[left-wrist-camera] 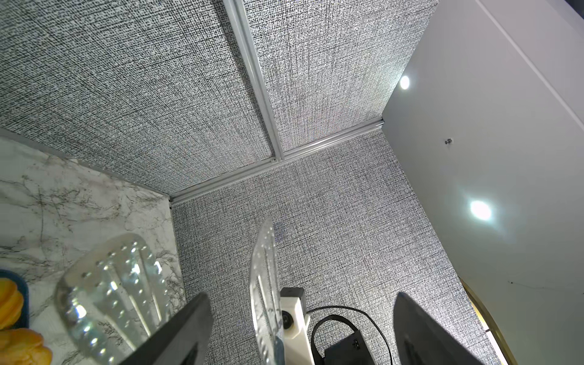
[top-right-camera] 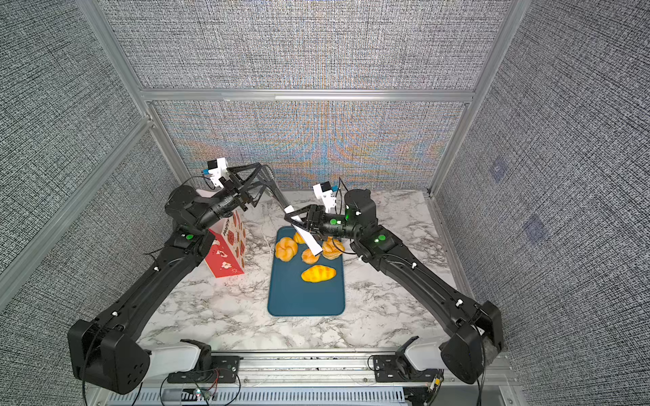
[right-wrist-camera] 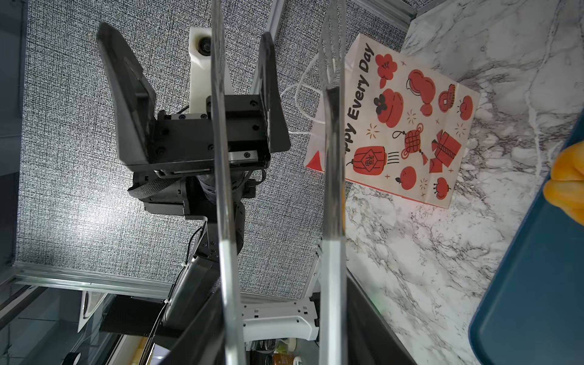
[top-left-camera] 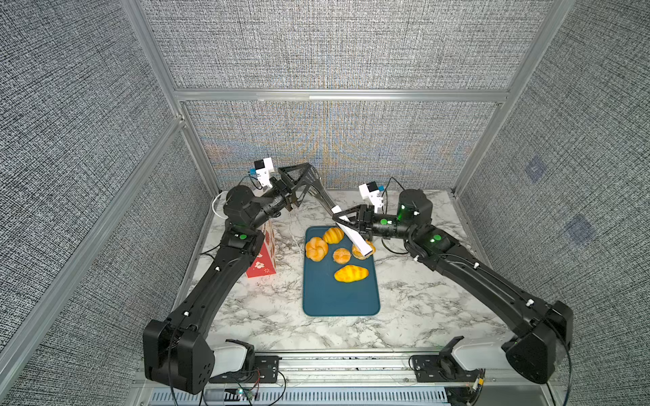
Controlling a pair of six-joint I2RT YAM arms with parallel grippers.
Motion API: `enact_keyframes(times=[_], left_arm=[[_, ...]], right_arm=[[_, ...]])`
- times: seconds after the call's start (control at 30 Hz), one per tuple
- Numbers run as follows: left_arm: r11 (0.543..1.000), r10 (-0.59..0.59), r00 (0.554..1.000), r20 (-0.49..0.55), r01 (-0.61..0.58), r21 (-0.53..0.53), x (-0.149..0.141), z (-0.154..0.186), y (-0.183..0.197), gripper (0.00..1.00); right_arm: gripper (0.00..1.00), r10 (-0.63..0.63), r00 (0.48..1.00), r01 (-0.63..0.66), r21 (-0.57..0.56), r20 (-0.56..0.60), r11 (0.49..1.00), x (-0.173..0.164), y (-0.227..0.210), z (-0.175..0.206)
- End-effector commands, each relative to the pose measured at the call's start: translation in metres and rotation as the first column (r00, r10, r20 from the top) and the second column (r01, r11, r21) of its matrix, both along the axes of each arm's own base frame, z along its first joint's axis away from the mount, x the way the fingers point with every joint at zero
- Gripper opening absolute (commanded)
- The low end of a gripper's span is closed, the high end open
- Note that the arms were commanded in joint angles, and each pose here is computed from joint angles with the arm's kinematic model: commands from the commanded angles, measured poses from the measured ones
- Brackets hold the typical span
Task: Pack bread into a paper bag
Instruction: Pick up the clamp from the center of the board.
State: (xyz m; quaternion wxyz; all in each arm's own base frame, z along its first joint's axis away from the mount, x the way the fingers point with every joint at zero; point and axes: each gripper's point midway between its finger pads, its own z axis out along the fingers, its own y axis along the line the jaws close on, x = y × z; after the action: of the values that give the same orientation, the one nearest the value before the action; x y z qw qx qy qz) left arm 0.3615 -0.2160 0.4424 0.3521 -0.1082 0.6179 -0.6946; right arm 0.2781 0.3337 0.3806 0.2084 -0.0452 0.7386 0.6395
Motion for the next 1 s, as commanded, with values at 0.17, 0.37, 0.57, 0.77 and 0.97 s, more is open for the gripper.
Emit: enact_keyframes(times=[0.17, 0.37, 0.57, 0.77, 0.97], left_arm=[[1.000, 0.012, 1.000, 0.029, -0.012, 0.025, -0.003, 0.002, 0.005, 0.92], [0.995, 0.028, 0.997, 0.066, -0.034, 0.094, -0.005, 0.012, 0.012, 0.92], [0.984, 0.038, 0.996, 0.085, -0.052, 0.169, -0.009, 0.013, 0.016, 0.91], [0.953, 0.085, 0.992, 0.095, -0.109, 0.284, -0.016, 0.012, 0.025, 0.91], [0.939, 0.111, 0.991, 0.081, -0.131, 0.318, -0.024, 0.011, 0.033, 0.90]], right_arm=[[0.53, -0.005, 0.998, 0.003, 0.019, 0.063, 1.000, -0.002, -0.003, 0.024], [0.53, -0.025, 0.998, 0.024, 0.005, 0.065, 1.000, -0.003, -0.015, 0.021], [0.53, -0.067, 0.995, 0.067, 0.003, 0.077, 0.998, 0.000, -0.032, 0.022], [0.53, -0.094, 0.991, 0.099, -0.040, 0.098, 0.994, 0.008, -0.045, 0.017], [0.51, -0.109, 0.991, 0.114, -0.064, 0.075, 0.991, 0.017, -0.050, 0.005]])
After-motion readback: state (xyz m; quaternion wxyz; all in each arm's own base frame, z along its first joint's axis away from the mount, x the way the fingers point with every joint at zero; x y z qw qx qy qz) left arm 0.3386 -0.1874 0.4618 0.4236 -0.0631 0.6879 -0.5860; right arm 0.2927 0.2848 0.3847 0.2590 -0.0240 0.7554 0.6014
